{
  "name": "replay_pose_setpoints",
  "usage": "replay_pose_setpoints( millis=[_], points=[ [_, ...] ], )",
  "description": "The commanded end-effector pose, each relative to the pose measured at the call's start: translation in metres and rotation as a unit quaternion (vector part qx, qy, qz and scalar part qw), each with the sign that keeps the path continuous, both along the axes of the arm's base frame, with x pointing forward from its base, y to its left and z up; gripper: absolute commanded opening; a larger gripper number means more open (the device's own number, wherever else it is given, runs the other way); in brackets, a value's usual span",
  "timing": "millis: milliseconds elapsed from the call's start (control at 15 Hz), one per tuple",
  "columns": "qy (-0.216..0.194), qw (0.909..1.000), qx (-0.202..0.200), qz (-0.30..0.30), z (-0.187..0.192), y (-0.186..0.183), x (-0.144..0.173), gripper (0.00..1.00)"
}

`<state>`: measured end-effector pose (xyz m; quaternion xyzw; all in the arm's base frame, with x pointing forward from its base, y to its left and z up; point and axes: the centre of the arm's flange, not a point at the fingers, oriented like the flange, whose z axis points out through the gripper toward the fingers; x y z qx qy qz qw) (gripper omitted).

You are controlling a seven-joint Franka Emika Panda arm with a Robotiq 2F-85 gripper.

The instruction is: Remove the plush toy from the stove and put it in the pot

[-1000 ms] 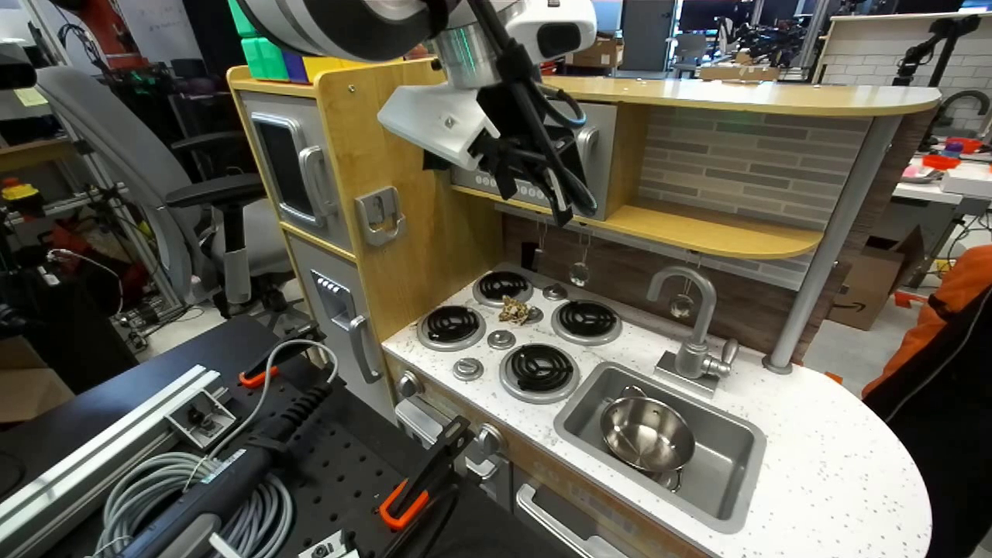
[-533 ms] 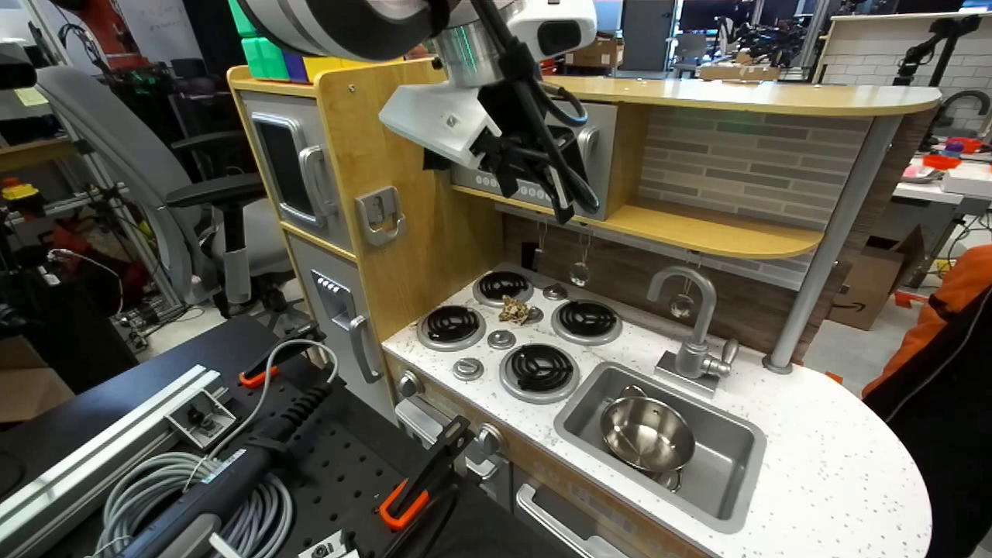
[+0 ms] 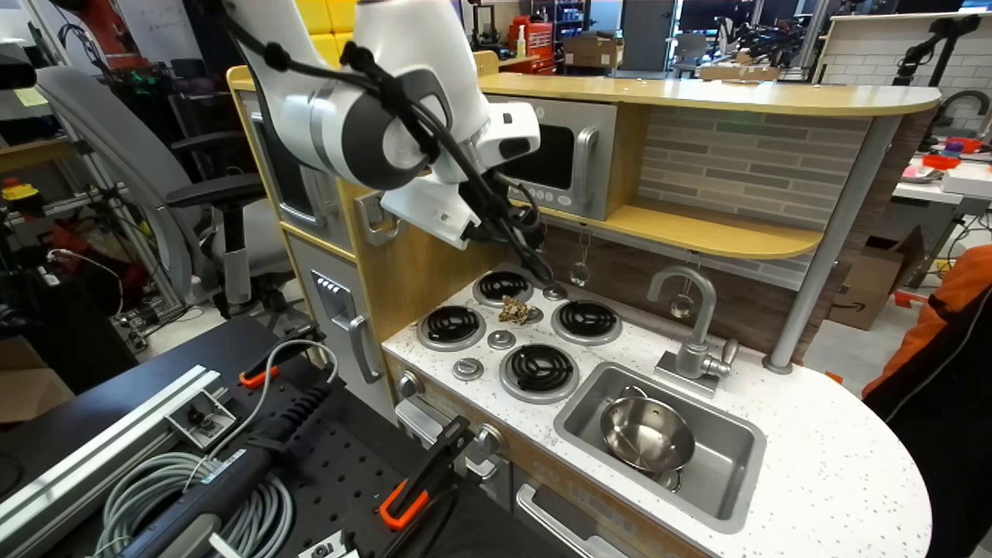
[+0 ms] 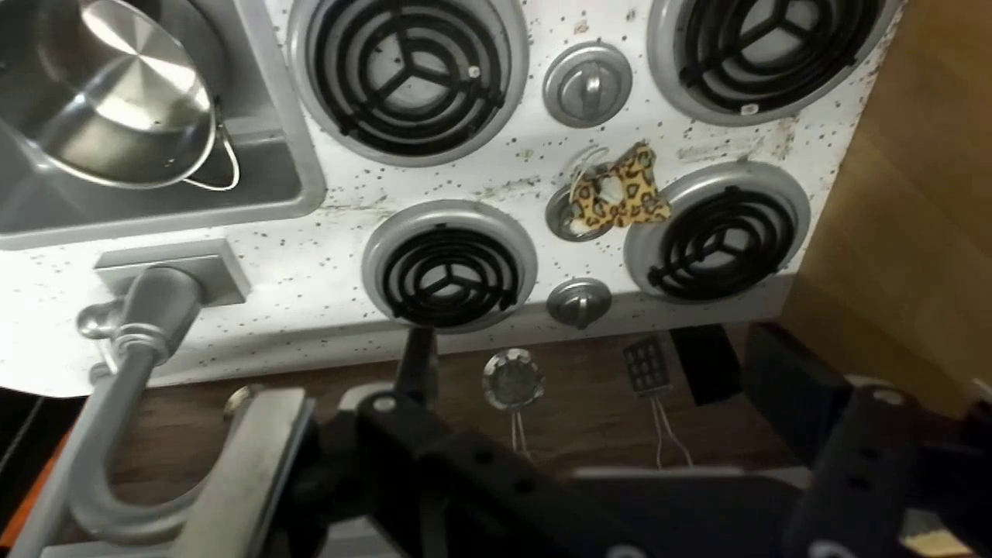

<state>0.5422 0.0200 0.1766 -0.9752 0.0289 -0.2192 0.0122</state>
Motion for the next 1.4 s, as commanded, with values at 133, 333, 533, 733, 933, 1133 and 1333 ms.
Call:
replay_pose_setpoints(
  millis=[133,333,533,733,933,1133,1333],
  points=[
    [0.003,0.9996,-0.014,0.023,-0.078,0.035,0.050,1.00],
    [-0.032,0.9976,-0.035,0.052,-0.112,0.046,0.063,1.00],
    [-0.061,0.9936,-0.055,0.077,-0.139,0.055,0.072,1.00],
    [-0.067,0.9923,-0.063,0.083,-0.162,0.063,0.080,1.00],
    [-0.069,0.9918,-0.069,0.082,-0.178,0.068,0.094,1.00],
    [-0.077,0.9908,-0.076,0.082,-0.187,0.071,0.106,1.00],
    [-0.063,0.9925,-0.075,0.073,-0.192,0.071,0.111,1.00]
  ],
)
